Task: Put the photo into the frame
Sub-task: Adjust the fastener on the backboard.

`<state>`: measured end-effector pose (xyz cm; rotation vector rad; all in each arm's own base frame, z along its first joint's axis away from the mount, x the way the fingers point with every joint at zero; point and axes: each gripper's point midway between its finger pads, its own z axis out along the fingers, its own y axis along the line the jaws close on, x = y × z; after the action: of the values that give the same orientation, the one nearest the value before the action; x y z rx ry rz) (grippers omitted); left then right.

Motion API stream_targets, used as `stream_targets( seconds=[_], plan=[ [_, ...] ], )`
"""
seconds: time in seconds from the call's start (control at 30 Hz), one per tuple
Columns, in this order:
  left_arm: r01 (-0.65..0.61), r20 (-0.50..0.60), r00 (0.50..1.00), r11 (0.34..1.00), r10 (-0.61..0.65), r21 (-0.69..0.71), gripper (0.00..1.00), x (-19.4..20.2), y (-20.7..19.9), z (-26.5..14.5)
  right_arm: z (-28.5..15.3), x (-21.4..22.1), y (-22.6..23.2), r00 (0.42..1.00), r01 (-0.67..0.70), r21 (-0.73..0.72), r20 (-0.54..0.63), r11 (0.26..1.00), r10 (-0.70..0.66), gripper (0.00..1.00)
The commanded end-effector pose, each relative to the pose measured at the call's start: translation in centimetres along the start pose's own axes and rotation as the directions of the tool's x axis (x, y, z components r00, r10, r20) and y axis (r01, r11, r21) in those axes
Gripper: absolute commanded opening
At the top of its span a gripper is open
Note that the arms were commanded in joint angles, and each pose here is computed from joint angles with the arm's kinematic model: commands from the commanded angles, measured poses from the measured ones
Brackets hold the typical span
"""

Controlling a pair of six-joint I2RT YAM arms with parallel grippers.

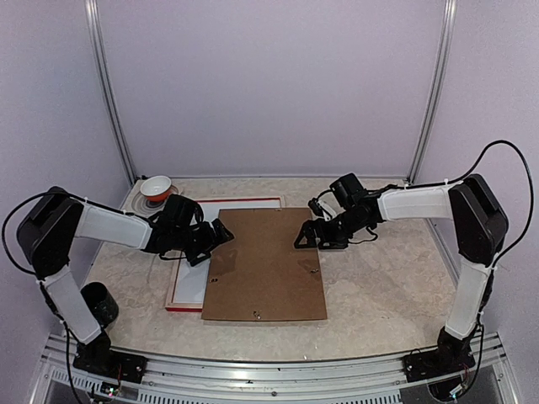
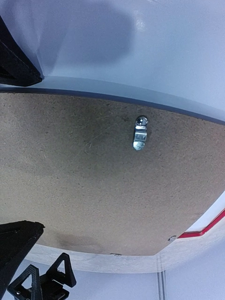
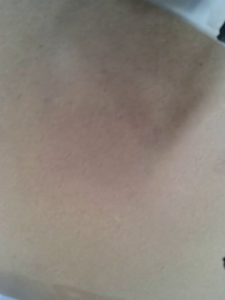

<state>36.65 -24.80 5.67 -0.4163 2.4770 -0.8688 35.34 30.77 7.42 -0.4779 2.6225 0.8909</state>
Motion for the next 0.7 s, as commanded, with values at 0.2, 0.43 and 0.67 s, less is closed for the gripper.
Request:
stream_targets(
  seconds=[0.2,0.43,0.67],
  plan=[
    [-0.007,0.003,1.000,0.999,0.007,0.054,0.99,-0.3,-1.8,0.4,0.6,-0.9,0.1,1.000,0.000,-0.031,0.006,1.000,0.000,0.99],
    [-0.011,0.004,1.000,0.999,0.011,0.051,0.99,-0.3,-1.8,0.3,0.3,-0.9,-0.4,1.000,-0.003,0.002,0.016,1.000,0.003,0.99],
    [-0.011,0.004,1.000,0.998,0.010,0.055,0.99,-0.3,-1.9,0.3,0.0,-0.6,-1.0,1.000,-0.009,0.038,0.018,0.999,0.008,0.99]
  ],
)
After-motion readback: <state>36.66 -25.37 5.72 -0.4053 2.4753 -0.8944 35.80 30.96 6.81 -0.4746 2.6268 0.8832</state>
